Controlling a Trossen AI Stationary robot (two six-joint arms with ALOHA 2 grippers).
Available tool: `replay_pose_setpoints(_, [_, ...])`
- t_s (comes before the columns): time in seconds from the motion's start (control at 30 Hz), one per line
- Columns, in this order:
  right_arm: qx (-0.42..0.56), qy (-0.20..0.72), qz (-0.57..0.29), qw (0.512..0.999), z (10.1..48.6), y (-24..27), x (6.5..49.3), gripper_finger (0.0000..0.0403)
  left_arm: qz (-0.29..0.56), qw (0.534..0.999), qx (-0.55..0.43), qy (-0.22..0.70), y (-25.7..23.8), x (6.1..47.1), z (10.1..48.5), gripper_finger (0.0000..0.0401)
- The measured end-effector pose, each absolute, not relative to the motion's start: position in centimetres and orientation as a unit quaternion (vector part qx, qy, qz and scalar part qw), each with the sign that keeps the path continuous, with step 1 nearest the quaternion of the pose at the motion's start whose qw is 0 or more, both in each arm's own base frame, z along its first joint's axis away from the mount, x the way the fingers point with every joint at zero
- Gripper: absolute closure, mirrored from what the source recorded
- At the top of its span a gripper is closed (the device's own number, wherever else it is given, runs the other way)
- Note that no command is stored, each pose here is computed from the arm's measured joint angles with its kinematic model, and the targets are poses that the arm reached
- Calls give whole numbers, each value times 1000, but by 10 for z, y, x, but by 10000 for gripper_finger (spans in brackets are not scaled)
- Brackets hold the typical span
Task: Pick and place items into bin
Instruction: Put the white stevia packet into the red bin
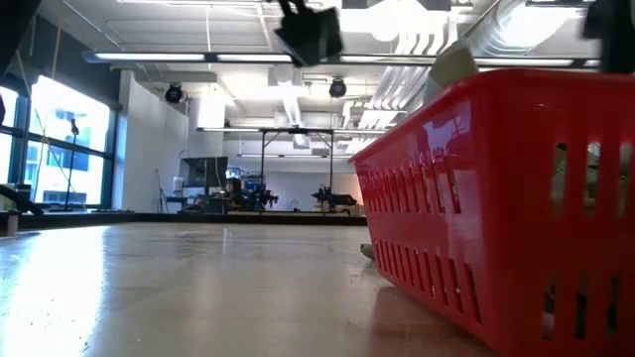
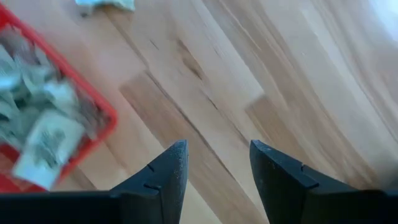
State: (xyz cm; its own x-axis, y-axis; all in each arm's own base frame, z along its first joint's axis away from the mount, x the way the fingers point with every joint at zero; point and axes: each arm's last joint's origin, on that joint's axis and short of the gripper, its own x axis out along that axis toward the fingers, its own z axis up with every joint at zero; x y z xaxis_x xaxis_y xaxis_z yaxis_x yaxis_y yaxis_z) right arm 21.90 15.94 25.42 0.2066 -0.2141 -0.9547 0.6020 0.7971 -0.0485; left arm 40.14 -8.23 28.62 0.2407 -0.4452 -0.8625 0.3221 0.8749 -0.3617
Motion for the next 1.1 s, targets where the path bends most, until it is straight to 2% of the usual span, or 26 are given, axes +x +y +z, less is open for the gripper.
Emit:
replay_pose_setpoints(0.13, [203,597,-221,744,254,124,252,237,-218,805,-64,549,-68,381,305,85])
replay_pose_setpoints(0.23, [196,591,-195,757,255,101,267,237,-203,829,-79,514,-58,356,324,86])
replay_pose_setpoints(0.3, [169,585,-162,776,256,92,275,237,-175,843,-91,500,-52,332,331,88])
replay_pose_setpoints(0.53, [89,507,-50,856,264,77,303,237,1,897,-184,401,-27,247,336,90])
replay_pose_setpoints(0.67, [21,444,90,891,272,61,323,238,13,909,-243,338,-24,219,328,90])
replay_pose_setpoints(0.77, [-62,403,95,908,272,44,335,237,21,908,-268,322,-22,206,318,94])
replay_pose_setpoints(0.83, [-96,396,102,907,268,31,341,238,27,903,-277,327,-21,200,309,96])
replay_pose_setpoints(0.9, [-90,414,133,896,256,21,346,238,31,901,-284,328,-21,197,304,97])
replay_pose_setpoints(1.0, [-71,466,184,863,231,15,349,235,44,899,-283,332,-20,196,300,96])
replay_pose_setpoints(1.1, [-99,507,232,824,207,22,350,231,45,903,-274,327,-20,199,299,96])
